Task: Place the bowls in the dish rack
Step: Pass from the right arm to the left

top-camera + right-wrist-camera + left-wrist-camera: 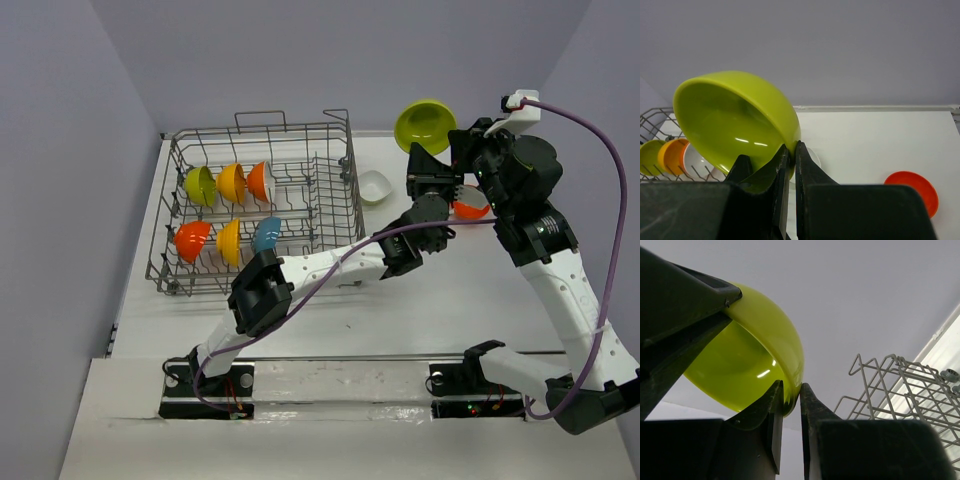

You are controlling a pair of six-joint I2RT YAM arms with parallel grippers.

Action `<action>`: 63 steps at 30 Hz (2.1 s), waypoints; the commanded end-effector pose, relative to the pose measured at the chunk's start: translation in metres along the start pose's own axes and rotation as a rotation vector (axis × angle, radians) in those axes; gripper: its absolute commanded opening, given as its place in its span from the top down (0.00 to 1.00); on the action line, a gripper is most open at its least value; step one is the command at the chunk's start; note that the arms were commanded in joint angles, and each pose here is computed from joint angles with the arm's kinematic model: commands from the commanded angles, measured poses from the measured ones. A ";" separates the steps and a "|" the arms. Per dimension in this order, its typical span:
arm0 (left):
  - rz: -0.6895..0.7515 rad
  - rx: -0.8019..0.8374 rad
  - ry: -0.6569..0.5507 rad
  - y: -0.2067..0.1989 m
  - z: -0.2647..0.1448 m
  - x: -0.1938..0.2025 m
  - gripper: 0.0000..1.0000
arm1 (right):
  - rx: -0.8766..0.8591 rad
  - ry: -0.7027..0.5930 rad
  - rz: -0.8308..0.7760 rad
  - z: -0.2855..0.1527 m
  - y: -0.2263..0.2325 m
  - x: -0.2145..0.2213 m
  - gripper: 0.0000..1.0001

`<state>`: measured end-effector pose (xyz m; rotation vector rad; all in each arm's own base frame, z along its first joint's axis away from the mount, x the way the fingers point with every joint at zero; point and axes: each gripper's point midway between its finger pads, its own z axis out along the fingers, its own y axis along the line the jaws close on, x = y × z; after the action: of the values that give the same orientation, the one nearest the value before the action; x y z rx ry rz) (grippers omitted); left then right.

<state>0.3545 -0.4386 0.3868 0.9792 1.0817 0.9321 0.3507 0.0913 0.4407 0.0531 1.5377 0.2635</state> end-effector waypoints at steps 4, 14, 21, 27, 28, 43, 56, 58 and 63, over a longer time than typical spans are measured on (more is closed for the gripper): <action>-0.255 -0.150 0.111 0.084 -0.001 0.044 1.00 | 0.012 -0.090 0.035 -0.014 -0.003 -0.031 0.99; -0.258 -0.155 0.120 0.084 -0.003 0.050 1.00 | 0.013 -0.096 0.037 -0.016 -0.003 -0.032 0.99; -0.264 -0.167 0.122 0.089 -0.002 0.054 1.00 | 0.012 -0.097 0.037 -0.018 -0.004 -0.032 0.99; -0.259 -0.173 0.135 0.090 0.003 0.057 1.00 | 0.010 -0.103 0.034 -0.021 -0.004 -0.034 0.99; -0.255 -0.171 0.134 0.087 0.003 0.056 1.00 | 0.009 -0.106 0.034 -0.022 -0.004 -0.035 0.99; -0.254 -0.171 0.141 0.088 0.004 0.065 1.00 | 0.020 -0.115 0.027 -0.026 -0.007 -0.037 0.99; -0.261 -0.178 0.132 0.091 0.000 0.067 1.00 | 0.024 -0.112 0.031 -0.025 -0.007 -0.035 0.99; -0.261 -0.179 0.131 0.092 -0.001 0.067 1.00 | 0.024 -0.112 0.029 -0.025 -0.007 -0.035 0.99; -0.262 -0.180 0.128 0.092 -0.001 0.066 1.00 | 0.022 -0.114 0.028 -0.025 -0.007 -0.036 0.99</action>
<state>0.3532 -0.4278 0.3924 0.9911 1.0416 0.9360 0.3398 0.0979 0.4423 0.0227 1.5316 0.3076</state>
